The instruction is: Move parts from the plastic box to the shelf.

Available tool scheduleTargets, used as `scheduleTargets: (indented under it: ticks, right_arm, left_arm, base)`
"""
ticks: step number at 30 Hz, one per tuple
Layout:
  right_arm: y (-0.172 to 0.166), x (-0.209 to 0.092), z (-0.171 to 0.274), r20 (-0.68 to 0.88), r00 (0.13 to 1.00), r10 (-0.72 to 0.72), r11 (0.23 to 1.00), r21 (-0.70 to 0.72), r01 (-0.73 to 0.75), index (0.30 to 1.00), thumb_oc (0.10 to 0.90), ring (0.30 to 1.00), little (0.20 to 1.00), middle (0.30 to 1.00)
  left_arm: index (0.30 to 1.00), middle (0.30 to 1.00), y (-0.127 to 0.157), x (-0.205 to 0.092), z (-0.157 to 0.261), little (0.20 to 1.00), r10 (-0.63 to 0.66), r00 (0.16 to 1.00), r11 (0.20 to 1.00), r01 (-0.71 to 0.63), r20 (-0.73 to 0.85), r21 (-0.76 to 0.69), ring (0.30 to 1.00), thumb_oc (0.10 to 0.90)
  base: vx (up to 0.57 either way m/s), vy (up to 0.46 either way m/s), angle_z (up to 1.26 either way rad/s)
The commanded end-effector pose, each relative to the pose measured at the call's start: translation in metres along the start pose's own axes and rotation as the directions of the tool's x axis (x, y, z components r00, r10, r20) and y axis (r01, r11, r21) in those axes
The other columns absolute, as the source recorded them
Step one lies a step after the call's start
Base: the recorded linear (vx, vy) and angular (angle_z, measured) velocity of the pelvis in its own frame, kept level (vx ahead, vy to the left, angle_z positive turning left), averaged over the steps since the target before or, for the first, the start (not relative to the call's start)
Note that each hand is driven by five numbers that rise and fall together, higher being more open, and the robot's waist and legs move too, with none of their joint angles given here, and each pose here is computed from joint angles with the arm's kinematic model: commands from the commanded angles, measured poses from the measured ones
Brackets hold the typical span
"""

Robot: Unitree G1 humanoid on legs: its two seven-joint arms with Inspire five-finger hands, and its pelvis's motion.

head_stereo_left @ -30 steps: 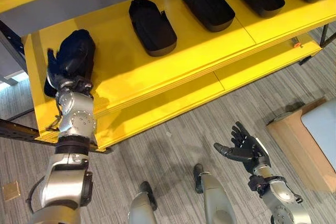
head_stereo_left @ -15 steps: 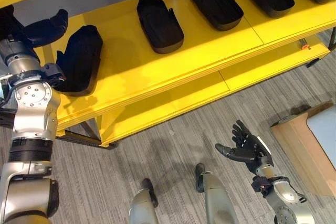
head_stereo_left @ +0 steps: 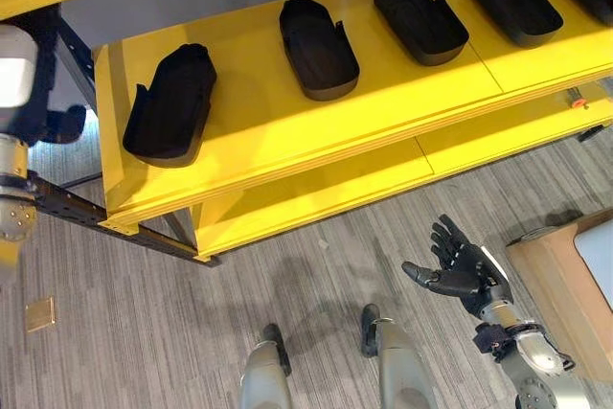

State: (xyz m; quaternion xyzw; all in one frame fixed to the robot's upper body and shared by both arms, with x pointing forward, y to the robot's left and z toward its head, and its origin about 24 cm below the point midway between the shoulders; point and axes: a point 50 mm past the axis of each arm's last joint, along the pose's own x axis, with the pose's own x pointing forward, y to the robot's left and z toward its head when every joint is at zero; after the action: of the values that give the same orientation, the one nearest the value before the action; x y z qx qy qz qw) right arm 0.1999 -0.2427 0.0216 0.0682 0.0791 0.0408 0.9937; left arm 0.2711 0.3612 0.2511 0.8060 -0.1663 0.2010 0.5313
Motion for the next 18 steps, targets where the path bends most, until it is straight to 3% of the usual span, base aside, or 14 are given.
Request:
scheduleTargets:
  ticks: [1, 9, 18]
  right_arm:
    - [0.004, 0.000, 0.044, 0.227, 0.971, 0.081, 0.997, -0.037, -0.074, 1.000, 0.900, 1.000, 1.000, 1.000]
    - [0.003, -0.002, 0.046, 0.234, 0.970, 0.072, 0.997, -0.040, -0.064, 1.000, 0.900, 1.000, 1.000, 1.000]
    - [0.006, -0.001, 0.046, 0.232, 0.970, 0.076, 0.997, -0.039, -0.069, 1.000, 0.900, 1.000, 1.000, 1.000]
  left_arm:
    - [1.000, 1.000, 0.032, 0.009, -0.013, 1.000, 0.097, 0.995, 0.986, -0.100, 0.026, 0.135, 1.000, 0.900]
    - [1.000, 1.000, 0.022, 0.008, -0.008, 1.000, 0.055, 0.998, 0.990, -0.059, 0.032, 0.125, 1.000, 0.900]
    - [1.000, 1.000, -0.002, 0.012, 0.006, 1.000, 0.018, 1.000, 1.000, -0.018, -0.018, -0.004, 1.000, 0.900]
  base:
    - [0.06, 0.024, 0.03]
    - [0.01, 0.002, 0.00]
    - [0.00, 0.000, 0.00]
